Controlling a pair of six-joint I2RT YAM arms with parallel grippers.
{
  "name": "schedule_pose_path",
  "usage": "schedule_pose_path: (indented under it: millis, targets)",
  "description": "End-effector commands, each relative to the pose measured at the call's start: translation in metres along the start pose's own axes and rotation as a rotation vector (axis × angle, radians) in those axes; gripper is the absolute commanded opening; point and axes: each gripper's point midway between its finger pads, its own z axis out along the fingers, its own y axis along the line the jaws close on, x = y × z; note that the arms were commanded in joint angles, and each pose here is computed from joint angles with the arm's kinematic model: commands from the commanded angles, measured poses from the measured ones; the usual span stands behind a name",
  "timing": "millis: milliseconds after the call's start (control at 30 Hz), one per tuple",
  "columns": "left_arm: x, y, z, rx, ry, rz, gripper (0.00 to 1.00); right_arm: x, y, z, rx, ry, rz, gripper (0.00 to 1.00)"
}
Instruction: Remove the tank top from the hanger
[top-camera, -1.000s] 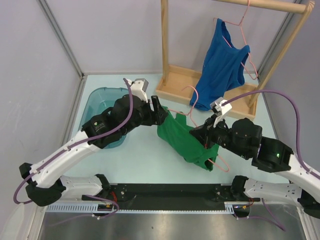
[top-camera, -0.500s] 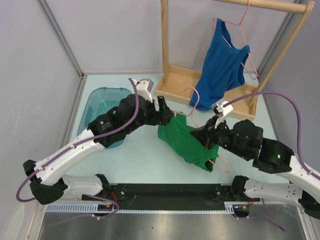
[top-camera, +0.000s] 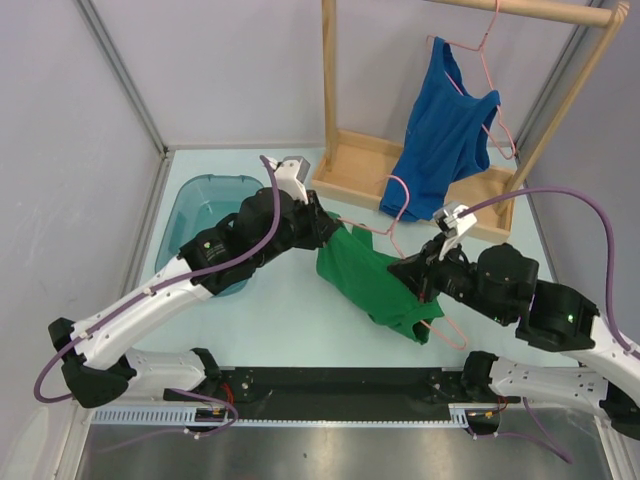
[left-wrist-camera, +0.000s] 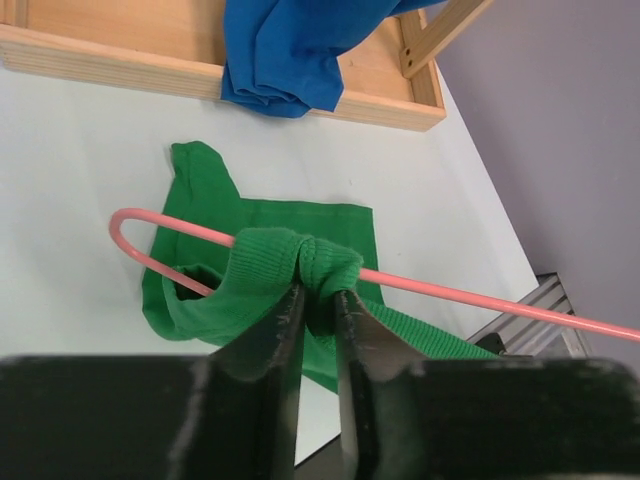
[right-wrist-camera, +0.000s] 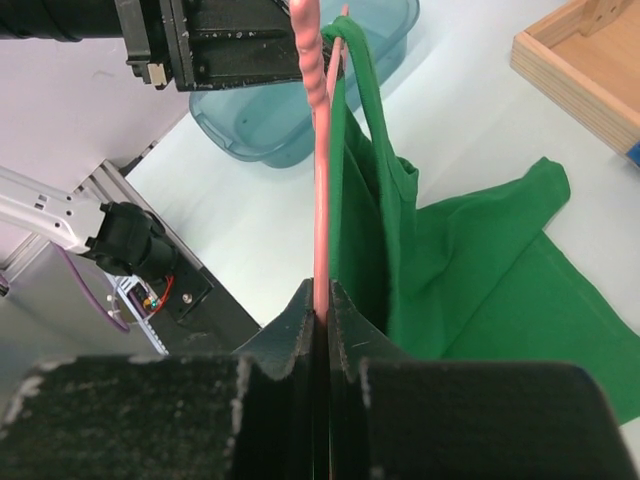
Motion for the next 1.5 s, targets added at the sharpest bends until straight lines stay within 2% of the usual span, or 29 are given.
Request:
schedule_pose_path:
  millis: [0,33,100,467,633,700,800,967,1000,1100,1167,1300,1467]
  targets:
    - [-0.019,0.000,-0.004,-0.021,-0.058,0.021,0.15,-0.013,0.004,-0.019,-0.039,-0.057,0.030,0.00]
    - [-0.020,0.001,-0.004,-0.027,-0.061,0.026,0.07,-0.007,0.003,-0.021,-0.042,-0.040,0.032,0.00]
    - [-0.023,0.007,-0.005,-0.057,-0.071,0.039,0.00,-0.002,0.003,-0.028,-0.063,-0.036,0.043,0.00]
    - [-0.046,0.065,-0.008,-0.244,-0.106,0.040,0.00,0.006,0.014,-0.071,-0.220,-0.058,0.040,0.00]
    - [-0.041,0.075,-0.008,-0.252,-0.089,0.032,0.00,-0.012,0.013,-0.091,-0.244,-0.156,0.047,0.00]
    - [-0.030,0.071,-0.004,-0.213,-0.053,0.032,0.00,-0.031,0.010,-0.092,-0.223,-0.247,0.077,0.00]
    - [-0.013,0.063,0.001,-0.139,-0.013,0.019,0.00,-0.053,0.013,-0.074,-0.203,-0.344,0.091,0.00]
    - [0.003,0.037,-0.001,0.027,0.031,-0.030,0.00,-0.066,0.009,-0.015,-0.084,-0.403,0.044,0.00]
    - [0.015,0.029,-0.002,0.088,0.076,-0.037,0.00,-0.082,0.015,-0.011,-0.101,-0.478,0.059,0.00]
    - [0.028,0.015,-0.009,0.175,0.114,-0.063,0.00,-0.095,0.017,0.014,-0.078,-0.557,0.042,0.00]
    - [0.035,0.011,-0.014,0.201,0.129,-0.070,0.00,-0.094,0.019,0.035,-0.056,-0.551,0.007,0.00]
    - [0.053,0.013,-0.024,0.228,0.151,-0.094,0.00,-0.112,0.025,0.051,-0.048,-0.615,0.001,0.00]
    - [0.077,0.028,-0.025,0.211,0.177,-0.098,0.00,-0.116,0.030,0.070,-0.044,-0.583,0.009,0.00]
